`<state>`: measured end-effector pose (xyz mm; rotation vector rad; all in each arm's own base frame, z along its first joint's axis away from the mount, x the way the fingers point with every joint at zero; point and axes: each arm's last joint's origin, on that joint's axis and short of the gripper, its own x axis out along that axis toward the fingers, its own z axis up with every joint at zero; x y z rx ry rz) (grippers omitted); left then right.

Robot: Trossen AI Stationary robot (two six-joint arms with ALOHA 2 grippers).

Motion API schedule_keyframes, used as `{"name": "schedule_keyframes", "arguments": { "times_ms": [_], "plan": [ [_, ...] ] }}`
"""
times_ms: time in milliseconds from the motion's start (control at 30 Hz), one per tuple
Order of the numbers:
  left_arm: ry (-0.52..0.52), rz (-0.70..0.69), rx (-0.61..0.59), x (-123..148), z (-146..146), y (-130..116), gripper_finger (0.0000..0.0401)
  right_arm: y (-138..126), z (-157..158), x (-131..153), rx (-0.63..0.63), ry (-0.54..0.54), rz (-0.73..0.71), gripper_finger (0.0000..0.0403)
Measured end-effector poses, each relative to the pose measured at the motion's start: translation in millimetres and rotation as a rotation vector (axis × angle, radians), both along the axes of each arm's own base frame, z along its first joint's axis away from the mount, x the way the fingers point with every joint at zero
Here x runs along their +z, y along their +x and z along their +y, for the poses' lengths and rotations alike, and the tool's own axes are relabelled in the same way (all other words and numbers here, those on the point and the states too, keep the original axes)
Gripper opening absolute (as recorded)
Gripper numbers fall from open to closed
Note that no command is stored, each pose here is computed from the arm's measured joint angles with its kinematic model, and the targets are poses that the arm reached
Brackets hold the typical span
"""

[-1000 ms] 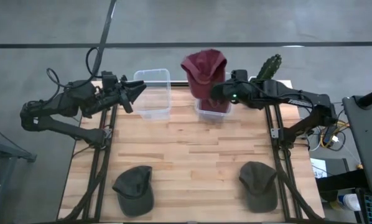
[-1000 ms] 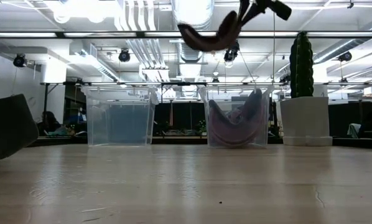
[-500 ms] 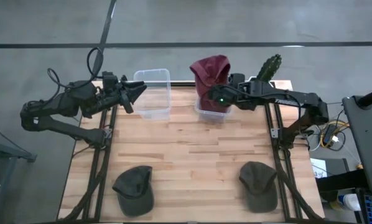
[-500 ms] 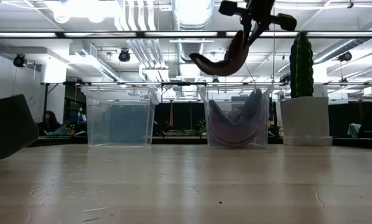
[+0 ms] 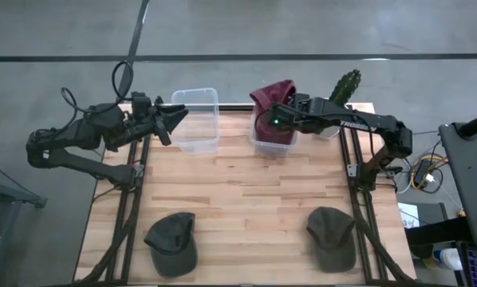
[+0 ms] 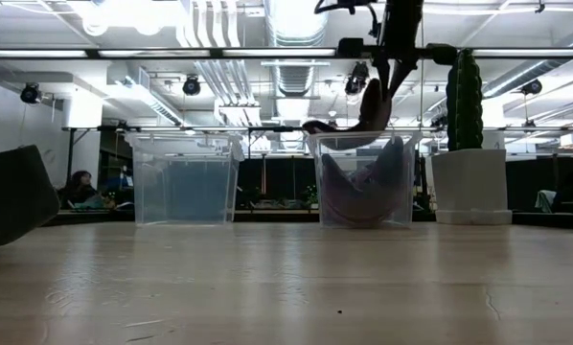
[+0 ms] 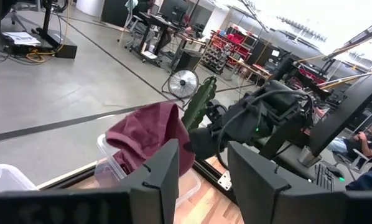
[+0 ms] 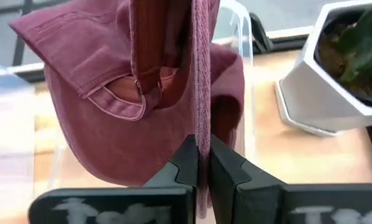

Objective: Pick & Place hat
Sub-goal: Put the red cap into the right transparent bin, then put the left black cap into the left transparent bin

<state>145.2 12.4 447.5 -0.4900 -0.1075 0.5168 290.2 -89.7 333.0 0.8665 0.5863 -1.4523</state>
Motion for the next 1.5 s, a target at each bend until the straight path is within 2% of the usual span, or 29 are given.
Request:
{"name": "schedule_keyframes", "arguments": {
  "times_ms": [133,233,600,800,1033,1233,1500],
  "plan": [
    [0.003,0.001,0.000,0,0,0,0.0130,4,-1,-6,0.010,0.067,-0.002,0.0014],
    [0.006,0.003,0.000,0,0,0,0.0130,5,-2,-9,0.020,0.097,0.007,0.0029],
    [0.007,0.016,0.000,-1,0,0,0.0130,6,-2,-12,0.055,0.108,0.057,0.0176],
    [0.008,0.029,0.000,-2,0,0,0.0130,0,5,-7,0.114,0.091,0.105,0.0224],
    [0.002,0.100,-0.009,-9,0,1,0.0130,5,27,5,0.236,0.061,0.020,0.0242],
    [-0.038,0.171,-0.048,-18,-1,0,0.0130,21,51,11,0.396,0.012,-0.078,0.0242],
    [-0.041,0.199,-0.046,-20,-1,-1,0.0130,50,71,22,0.519,-0.082,-0.314,0.0235]
  ]
}}
